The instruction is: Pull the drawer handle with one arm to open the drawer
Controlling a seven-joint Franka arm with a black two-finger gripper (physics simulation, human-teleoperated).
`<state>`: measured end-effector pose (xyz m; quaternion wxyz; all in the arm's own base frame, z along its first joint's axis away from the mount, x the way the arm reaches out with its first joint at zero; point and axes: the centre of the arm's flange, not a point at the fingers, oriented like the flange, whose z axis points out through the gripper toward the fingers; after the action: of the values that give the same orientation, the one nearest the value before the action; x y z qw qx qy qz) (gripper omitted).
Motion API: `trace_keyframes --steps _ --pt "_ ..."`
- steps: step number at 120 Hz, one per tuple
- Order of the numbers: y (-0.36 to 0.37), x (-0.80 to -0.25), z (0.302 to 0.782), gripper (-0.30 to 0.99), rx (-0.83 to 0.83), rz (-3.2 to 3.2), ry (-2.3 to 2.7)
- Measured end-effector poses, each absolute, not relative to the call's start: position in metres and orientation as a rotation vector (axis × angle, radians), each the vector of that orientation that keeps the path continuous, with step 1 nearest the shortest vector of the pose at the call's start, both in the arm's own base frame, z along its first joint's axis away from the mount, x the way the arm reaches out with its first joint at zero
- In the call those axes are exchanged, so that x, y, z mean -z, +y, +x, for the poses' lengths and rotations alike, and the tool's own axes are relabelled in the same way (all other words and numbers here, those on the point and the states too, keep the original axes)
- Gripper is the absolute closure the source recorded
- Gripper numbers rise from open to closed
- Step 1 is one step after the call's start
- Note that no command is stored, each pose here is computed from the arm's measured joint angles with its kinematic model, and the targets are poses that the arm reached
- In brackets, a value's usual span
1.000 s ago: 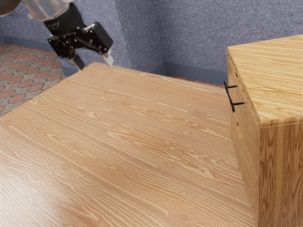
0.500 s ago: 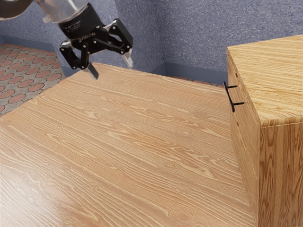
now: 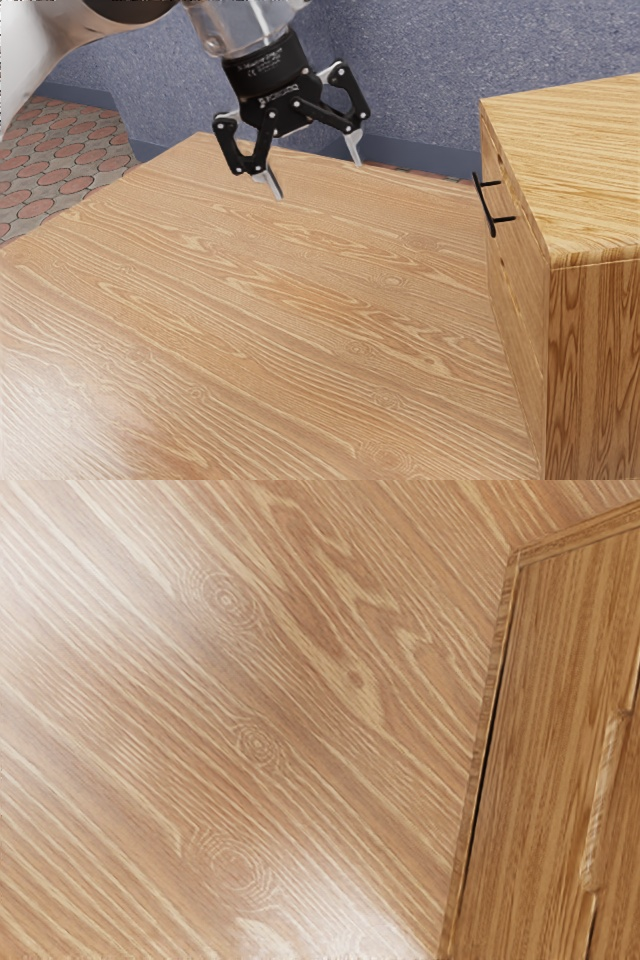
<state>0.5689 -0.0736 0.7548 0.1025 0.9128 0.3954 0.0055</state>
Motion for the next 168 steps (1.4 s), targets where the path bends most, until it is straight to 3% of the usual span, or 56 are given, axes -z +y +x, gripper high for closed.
trace_keyframes --steps 66,104,168 --pt "-0.071 -0.728 0.623 0.26 -0.236 2.504 1.184" --pt "-0.096 -0.716 0.633 0.43 -0.234 2.429 1.095" --pt "-0.142 -0.689 0.647 0.51 -0.221 2.399 0.970"
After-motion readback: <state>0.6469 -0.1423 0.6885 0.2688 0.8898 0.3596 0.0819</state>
